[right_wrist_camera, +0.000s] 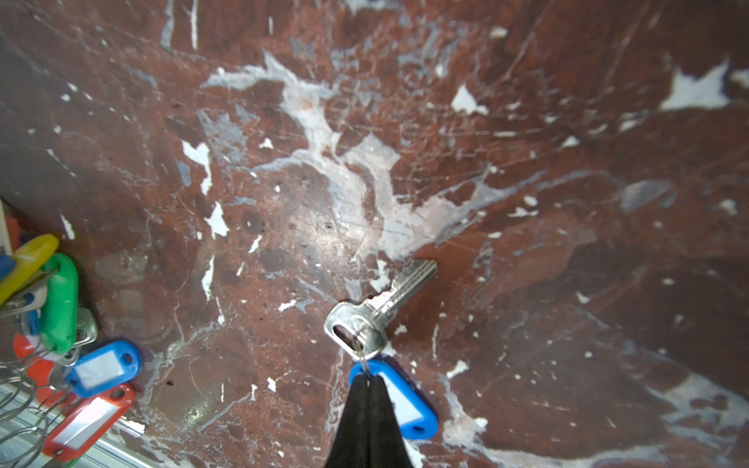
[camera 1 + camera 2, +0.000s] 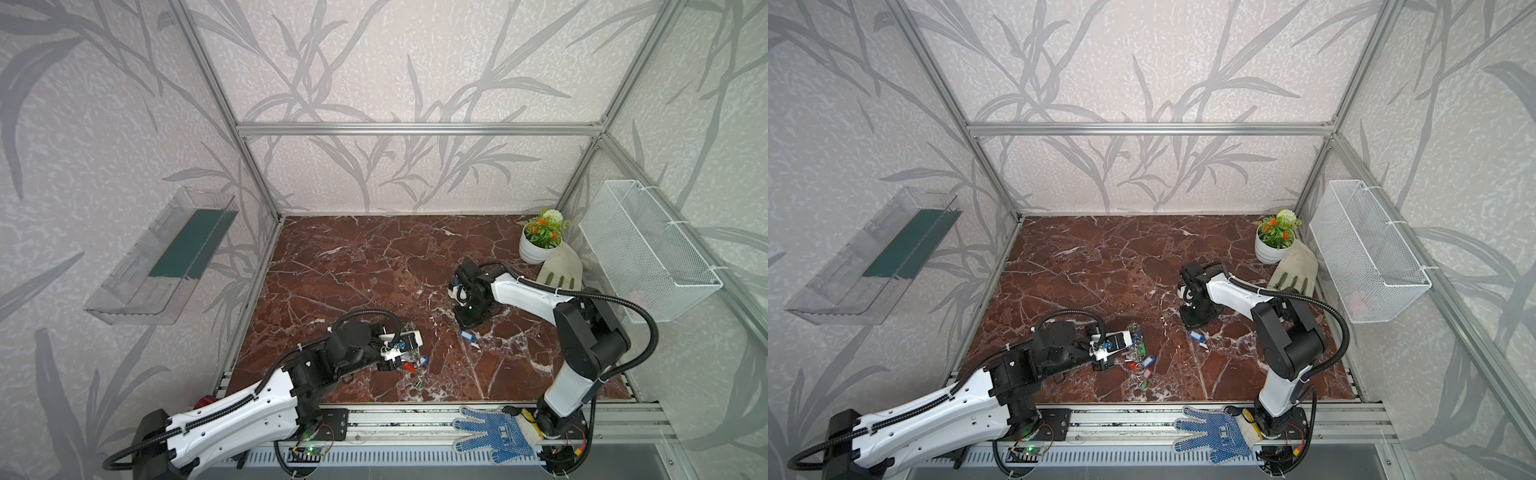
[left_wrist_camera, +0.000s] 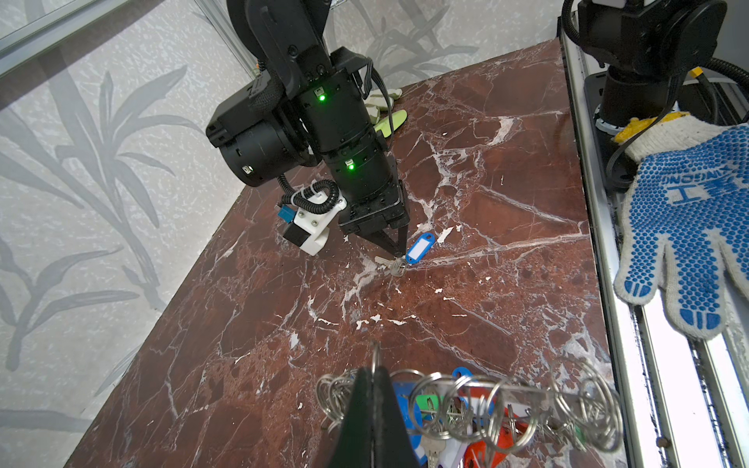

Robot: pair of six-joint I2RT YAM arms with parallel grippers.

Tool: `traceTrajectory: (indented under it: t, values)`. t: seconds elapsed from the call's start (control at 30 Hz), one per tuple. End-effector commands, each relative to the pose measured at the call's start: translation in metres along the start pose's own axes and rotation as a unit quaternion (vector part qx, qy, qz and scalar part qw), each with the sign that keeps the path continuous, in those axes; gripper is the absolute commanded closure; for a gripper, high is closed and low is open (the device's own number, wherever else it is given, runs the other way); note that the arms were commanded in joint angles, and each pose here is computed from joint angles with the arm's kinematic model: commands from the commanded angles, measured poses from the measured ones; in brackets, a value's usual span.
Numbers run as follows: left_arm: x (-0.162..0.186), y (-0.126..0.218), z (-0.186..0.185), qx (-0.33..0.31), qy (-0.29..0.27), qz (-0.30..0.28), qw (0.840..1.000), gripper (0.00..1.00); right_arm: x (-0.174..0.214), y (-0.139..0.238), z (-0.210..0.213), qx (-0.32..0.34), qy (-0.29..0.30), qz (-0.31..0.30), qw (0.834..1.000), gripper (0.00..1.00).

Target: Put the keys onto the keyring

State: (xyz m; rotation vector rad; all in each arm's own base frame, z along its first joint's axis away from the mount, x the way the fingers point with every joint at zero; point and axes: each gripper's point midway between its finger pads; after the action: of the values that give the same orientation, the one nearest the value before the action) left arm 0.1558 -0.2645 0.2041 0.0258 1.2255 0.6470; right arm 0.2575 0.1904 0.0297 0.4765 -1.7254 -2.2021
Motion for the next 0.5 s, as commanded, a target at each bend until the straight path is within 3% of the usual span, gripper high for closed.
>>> traceTrajectory:
  t: [0.0, 0.27, 0.33, 0.37, 0.47]
  values:
    - [-0.0317, 0.0091, 0.0116, -0.018, -0.001, -0.049, 0.999, 1.0, 0.0006, 0.0014, 0.0021, -0.007, -0.007, -0.004, 1.0, 1.0]
    - [-0.0311, 0.0087, 0.011, -0.017, -0.002, -0.048, 0.999, 1.0, -0.0024, 0.0059, 0.0033, -0.012, -0.016, -0.019, 1.0, 1.0]
    - [-0.0316, 0.009, 0.0113, -0.017, -0.002, -0.049, 0.999, 1.0, -0.003, 0.0067, 0.0009, -0.012, -0.02, -0.019, 1.0, 0.77]
    - [-0.0311, 0.0087, 0.0111, -0.017, -0.002, -0.048, 0.999, 1.0, -0.0029, 0.0071, 0.0015, -0.016, -0.021, -0.018, 0.999, 0.7]
    - [-0.031, 0.0087, 0.011, -0.017, -0.002, -0.048, 0.999, 1.0, -0.0026, 0.0038, 0.0018, -0.021, -0.024, -0.014, 0.999, 0.62]
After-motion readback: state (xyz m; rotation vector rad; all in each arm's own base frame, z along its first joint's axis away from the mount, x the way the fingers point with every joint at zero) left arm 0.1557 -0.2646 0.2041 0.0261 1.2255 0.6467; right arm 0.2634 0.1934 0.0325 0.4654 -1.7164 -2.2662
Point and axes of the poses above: each gripper's point midway between its finger pads, its own y axis back along the fingers, its own z axis along the line the jaws close on, x = y × z, and after that the axes turned 4 degrees about y, right-handed
